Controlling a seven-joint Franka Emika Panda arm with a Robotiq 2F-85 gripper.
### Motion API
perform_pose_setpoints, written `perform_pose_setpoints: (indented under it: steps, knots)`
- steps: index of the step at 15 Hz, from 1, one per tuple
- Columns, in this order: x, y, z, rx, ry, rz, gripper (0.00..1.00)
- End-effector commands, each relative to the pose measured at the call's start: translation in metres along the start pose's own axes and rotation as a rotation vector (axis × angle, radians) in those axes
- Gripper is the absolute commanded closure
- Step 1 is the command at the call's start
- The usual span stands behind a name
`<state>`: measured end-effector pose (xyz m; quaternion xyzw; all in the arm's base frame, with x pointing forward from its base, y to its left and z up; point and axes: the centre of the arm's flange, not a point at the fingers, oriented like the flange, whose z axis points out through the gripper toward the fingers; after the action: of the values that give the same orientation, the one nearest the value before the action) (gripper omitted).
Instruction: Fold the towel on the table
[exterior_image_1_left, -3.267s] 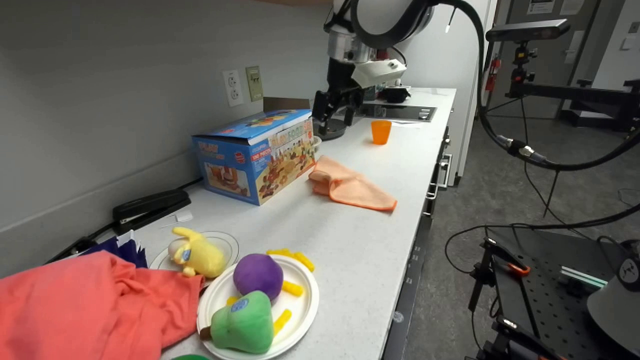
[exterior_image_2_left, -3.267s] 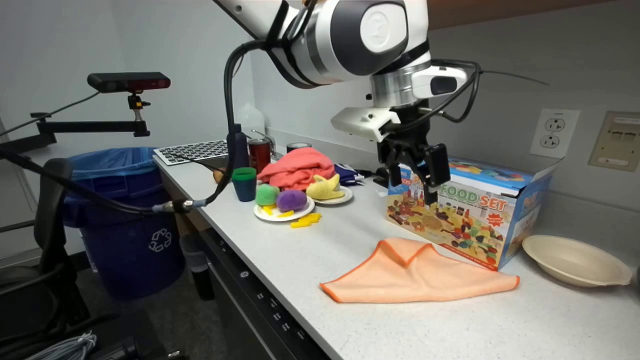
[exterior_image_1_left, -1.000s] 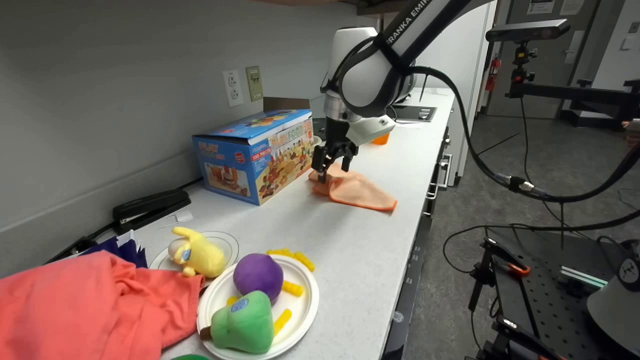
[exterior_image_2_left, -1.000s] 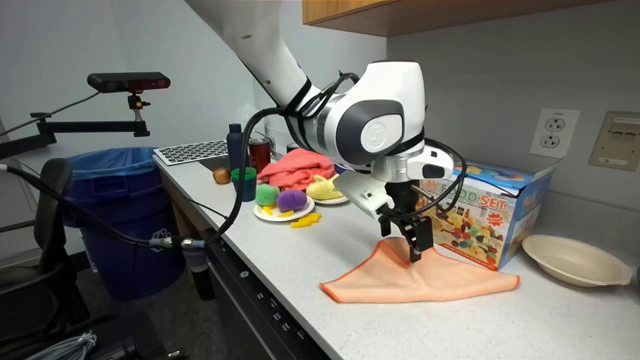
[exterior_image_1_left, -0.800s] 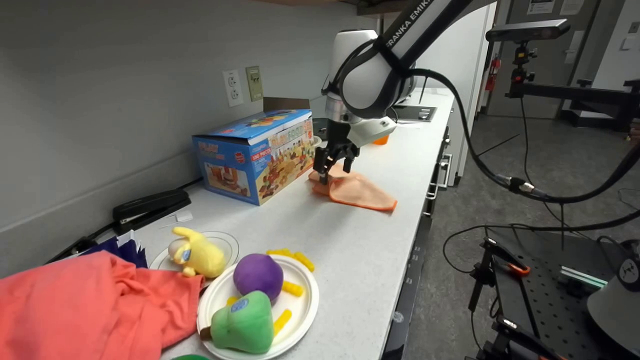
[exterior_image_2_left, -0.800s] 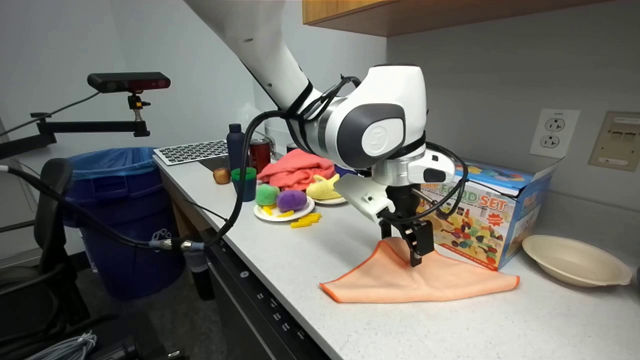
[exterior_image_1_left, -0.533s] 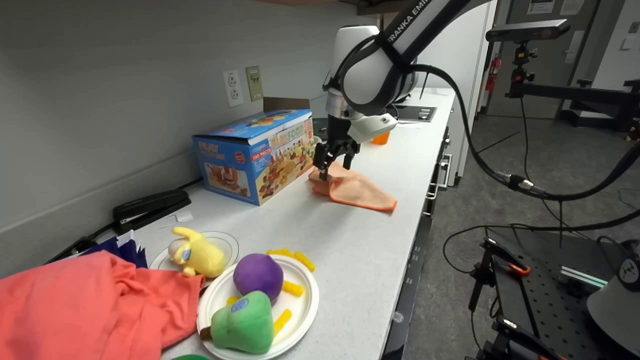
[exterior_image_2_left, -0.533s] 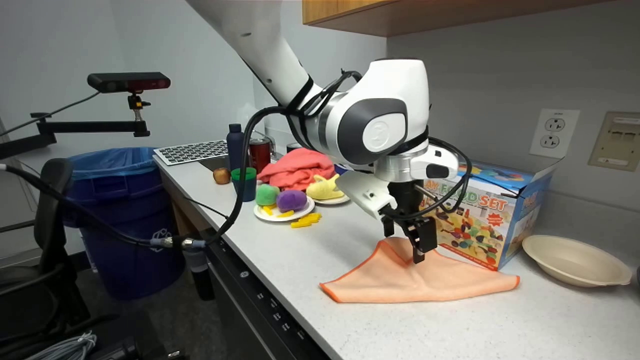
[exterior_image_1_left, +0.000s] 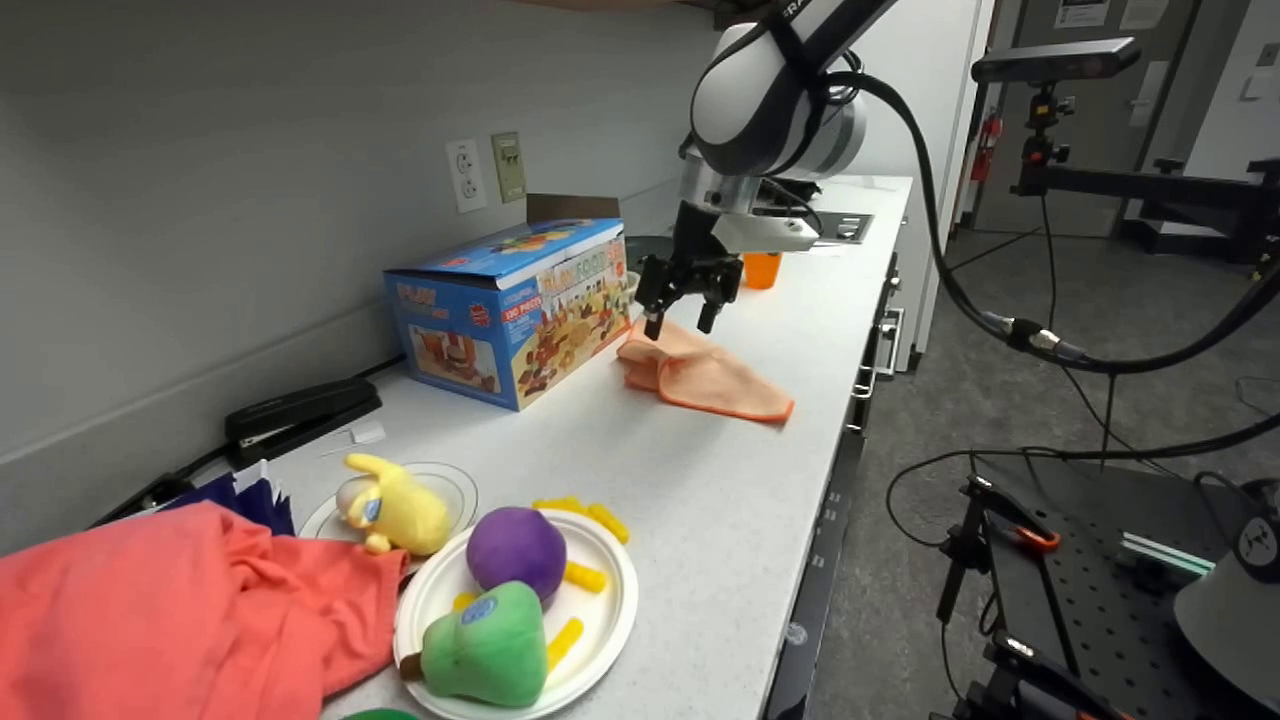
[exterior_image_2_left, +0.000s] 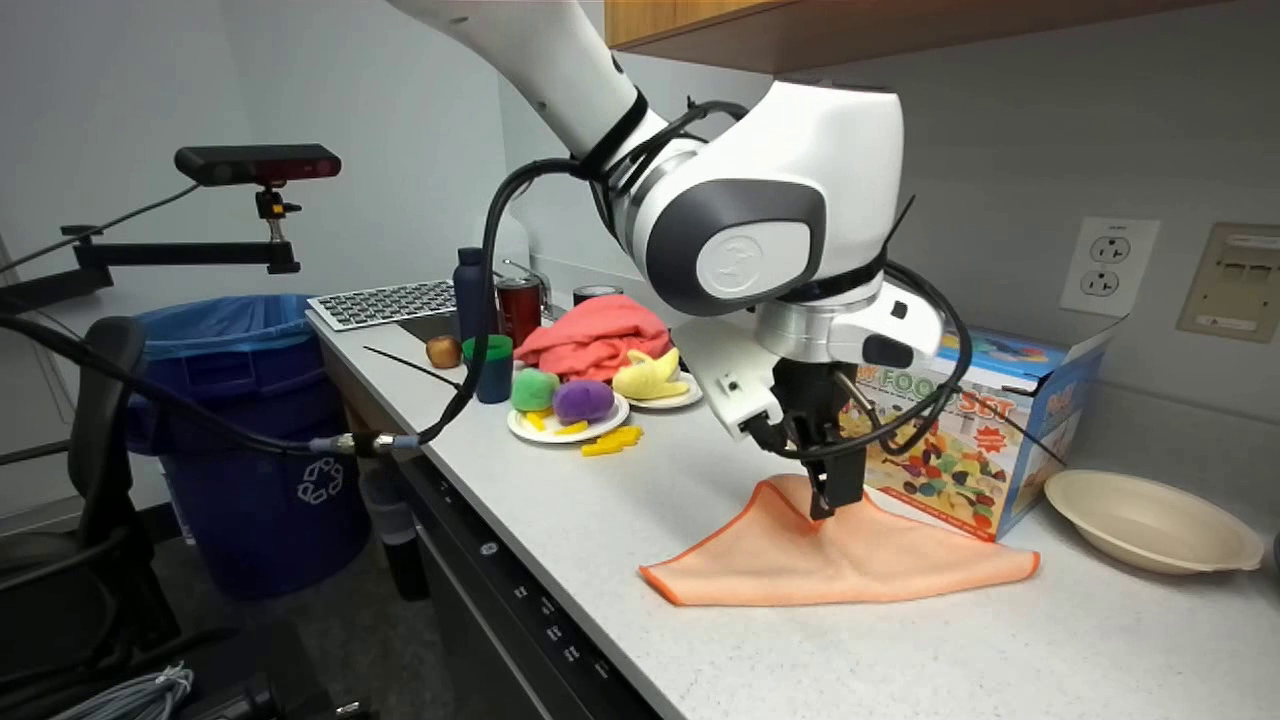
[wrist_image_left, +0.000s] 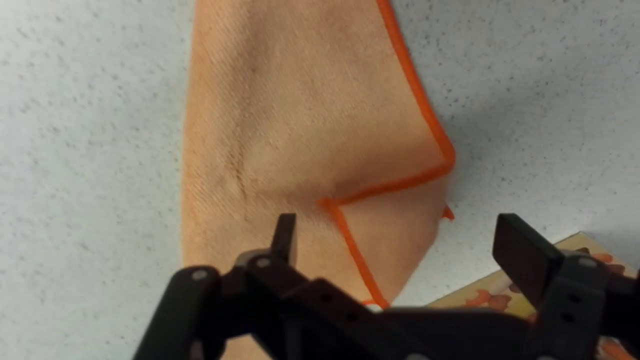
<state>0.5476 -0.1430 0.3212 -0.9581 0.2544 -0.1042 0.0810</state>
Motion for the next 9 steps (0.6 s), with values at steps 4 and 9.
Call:
perform_pose_setpoints:
  steps: [4, 9]
  knots:
    - [-0.003, 0.076, -0.004, 0.031, -0.042, 0.129, 0.0]
    - [0.003, 0.065, 0.0, 0.033, -0.036, 0.124, 0.0]
